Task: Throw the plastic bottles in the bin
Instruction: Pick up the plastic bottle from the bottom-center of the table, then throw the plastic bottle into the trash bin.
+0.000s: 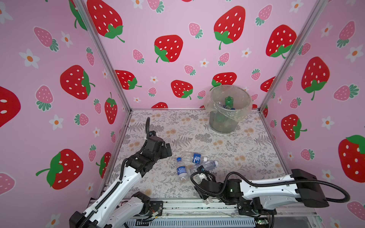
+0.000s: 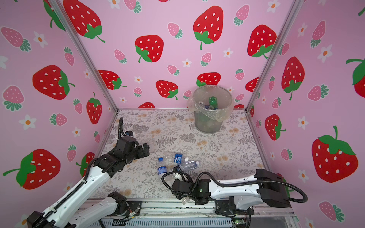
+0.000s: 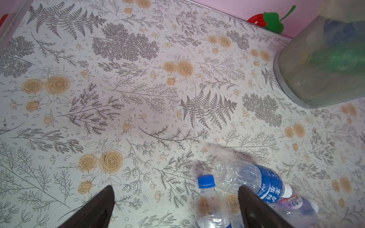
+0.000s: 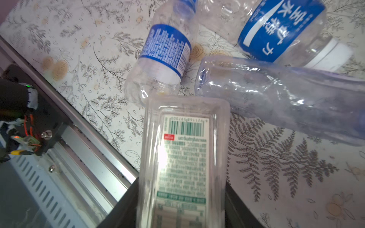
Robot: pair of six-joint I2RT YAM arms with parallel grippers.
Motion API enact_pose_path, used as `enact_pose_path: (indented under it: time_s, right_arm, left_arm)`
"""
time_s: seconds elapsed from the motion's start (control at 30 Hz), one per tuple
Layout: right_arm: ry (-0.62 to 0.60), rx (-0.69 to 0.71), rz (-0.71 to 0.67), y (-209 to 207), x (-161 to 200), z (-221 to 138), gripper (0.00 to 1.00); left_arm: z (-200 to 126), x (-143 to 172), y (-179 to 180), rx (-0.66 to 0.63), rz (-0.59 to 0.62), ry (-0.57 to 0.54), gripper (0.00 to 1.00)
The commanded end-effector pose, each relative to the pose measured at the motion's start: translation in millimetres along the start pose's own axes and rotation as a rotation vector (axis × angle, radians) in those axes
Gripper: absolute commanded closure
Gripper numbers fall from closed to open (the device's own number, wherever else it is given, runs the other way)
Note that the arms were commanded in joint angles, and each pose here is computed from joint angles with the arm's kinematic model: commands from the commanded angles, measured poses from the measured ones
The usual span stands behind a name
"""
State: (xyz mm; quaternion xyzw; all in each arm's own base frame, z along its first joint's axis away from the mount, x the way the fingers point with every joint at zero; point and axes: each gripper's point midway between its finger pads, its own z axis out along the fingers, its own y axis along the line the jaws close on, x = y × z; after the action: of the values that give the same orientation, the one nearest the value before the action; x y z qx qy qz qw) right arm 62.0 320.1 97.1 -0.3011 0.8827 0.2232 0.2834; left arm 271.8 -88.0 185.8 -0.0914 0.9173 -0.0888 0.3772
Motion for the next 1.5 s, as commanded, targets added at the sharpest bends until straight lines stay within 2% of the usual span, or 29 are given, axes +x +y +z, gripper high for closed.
enact_pose_path:
  time_s: [0.0,0.4,0.93,1.23,1.47]
  right_arm:
    - [-0.012,0.052,0.046,-16.0,-7.4,-15.8,0.45]
    - [-0.144,0.119,0.171,-70.5,-67.8,-68.7,0.46]
    - [-0.428,0.389,0.148,-160.9,-224.2,-150.5,0.45]
    - [-0.548,0.495,0.211,-212.9,-255.4,-170.5,0.46]
    - [-0.762,0.559,0.224,-240.1,-281.2,-216.7,0.46]
  left_arm:
    - [1.6,0.2,-0.2,0.0,-0.014,0.007,0.01]
    - [4.3,0.7,-4.0,0.011,-0.013,0.021,0.01]
    - [5.7,2.0,-12.3,0.04,-0.022,0.056,0.01]
    - [10.1,0.8,-11.3,0.027,-0.011,0.052,0.01]
    - [18.7,1.2,-13.0,0.02,0.005,0.069,0.01]
